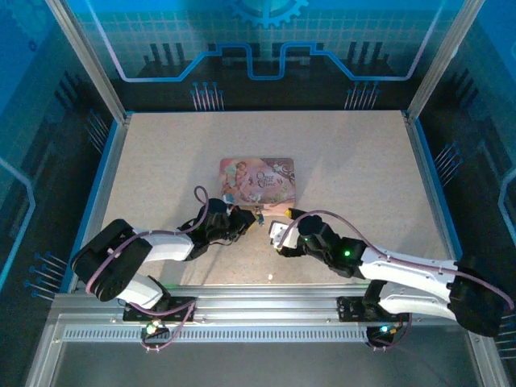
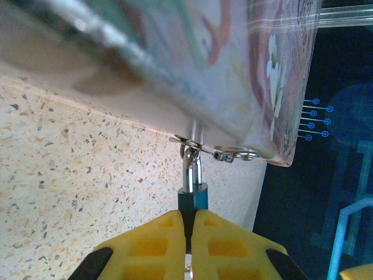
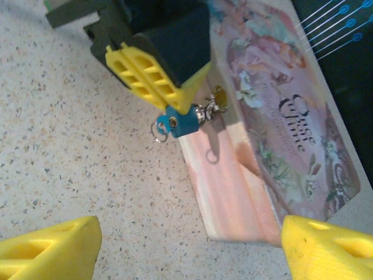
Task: Unlock a padlock with a key
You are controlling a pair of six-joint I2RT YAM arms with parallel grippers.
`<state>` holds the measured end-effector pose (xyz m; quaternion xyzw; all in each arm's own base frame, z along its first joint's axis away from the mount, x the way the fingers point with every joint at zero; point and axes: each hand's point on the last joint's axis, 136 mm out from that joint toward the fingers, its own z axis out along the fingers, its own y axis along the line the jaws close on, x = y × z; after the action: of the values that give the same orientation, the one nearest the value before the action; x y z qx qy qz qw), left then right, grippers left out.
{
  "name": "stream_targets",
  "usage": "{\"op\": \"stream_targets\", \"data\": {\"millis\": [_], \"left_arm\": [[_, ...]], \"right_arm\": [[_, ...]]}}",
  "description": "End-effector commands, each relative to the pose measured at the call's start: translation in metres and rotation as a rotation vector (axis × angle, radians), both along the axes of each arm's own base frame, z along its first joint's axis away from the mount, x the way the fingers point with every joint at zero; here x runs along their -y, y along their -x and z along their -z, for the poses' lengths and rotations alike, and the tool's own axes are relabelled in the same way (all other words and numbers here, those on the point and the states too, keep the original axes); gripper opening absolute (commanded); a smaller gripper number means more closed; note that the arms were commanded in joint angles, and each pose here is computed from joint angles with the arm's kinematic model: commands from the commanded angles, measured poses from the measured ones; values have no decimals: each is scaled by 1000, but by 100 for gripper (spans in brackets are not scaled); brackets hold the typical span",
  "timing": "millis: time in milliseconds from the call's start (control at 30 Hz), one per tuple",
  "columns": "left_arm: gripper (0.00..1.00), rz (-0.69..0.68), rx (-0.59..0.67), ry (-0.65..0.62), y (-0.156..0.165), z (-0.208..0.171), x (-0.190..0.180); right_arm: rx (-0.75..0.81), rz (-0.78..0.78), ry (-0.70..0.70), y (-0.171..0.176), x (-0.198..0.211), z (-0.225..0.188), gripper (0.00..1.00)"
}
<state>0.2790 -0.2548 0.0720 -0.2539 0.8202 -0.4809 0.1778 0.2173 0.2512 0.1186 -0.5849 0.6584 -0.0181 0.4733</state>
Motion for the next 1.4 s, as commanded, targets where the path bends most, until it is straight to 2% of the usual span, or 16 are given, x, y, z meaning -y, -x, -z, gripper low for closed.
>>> {"op": "stream_targets", "data": {"millis": [0,200,633,1167,1367], "left_arm": [[9,24,-132,28,17,14,6],[8,14,-147,39,18,14,6],[8,18,-147,54,18,10,8],[8,21,-154,52,18,12,9],[8,20,-154,52,19,12,9]], "right_arm": [[50,-10,-36,-7,-18,-17,81],[21,-27,-67,-9,-36,-7,80],[0,18,-144,-24,-65,15,56],[8,61,-131,-37,-71,30,27],[21,82,-126,-41,-70,32,20]]}}
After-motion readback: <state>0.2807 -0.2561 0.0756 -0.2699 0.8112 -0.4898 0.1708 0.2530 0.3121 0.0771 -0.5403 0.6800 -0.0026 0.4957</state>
